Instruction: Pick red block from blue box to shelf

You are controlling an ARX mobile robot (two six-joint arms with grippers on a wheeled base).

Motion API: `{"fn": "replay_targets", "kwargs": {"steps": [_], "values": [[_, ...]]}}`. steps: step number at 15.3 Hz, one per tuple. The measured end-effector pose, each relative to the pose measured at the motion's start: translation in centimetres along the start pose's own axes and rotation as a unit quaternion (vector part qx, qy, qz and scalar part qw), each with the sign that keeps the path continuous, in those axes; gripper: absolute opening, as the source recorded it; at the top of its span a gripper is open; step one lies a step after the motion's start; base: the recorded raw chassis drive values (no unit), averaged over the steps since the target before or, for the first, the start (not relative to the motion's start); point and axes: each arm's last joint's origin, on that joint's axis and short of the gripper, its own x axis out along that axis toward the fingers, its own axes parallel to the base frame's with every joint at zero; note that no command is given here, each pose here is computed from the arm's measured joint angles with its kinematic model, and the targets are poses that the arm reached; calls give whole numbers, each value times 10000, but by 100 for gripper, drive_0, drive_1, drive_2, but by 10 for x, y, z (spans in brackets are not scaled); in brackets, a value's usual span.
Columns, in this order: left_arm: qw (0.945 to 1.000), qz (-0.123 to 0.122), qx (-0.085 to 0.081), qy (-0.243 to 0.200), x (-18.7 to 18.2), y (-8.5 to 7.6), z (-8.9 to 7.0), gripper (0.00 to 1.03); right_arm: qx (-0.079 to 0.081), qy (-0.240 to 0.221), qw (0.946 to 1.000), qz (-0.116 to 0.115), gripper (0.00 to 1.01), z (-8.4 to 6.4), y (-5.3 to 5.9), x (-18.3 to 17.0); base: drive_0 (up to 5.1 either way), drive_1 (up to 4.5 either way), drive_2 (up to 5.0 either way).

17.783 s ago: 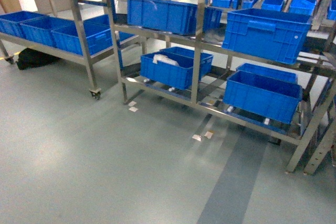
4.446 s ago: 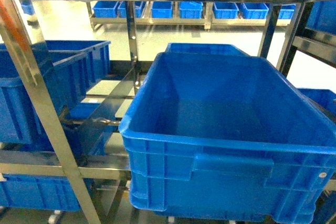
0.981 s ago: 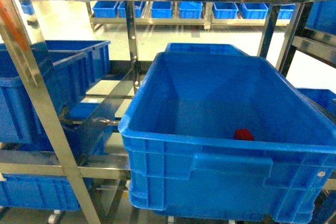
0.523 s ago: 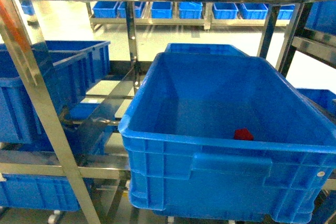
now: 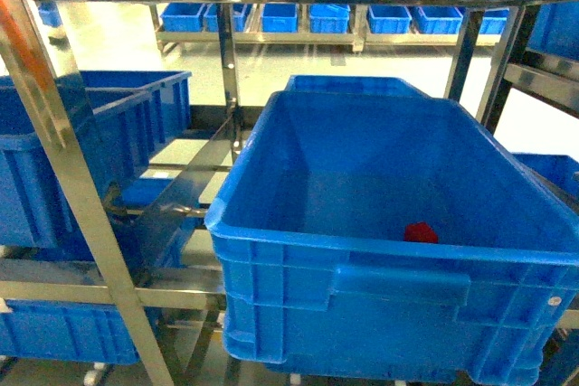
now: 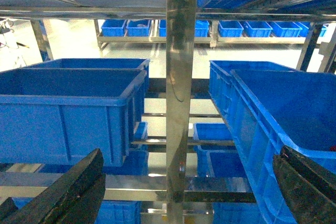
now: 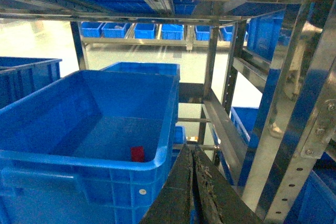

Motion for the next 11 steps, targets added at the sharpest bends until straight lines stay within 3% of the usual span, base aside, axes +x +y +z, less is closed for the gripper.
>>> {"fn": "replay_targets", "kwargs": {"steps": [2,9,10,11], "values": [[10000,0,0,0,0,0,0,98,0,4,10000,0,2,0,0,0,0,0,0],[10000,0,0,-2,0,0,0,98,-2,4,10000,0,91,0,0,0,0,0,0],[10000,0,0,0,0,0,0,98,0,4,10000,0,100,0,0,0,0,0,0],[10000,0,0,0,0,0,0,98,0,4,10000,0,97,0,0,0,0,0,0]]}}
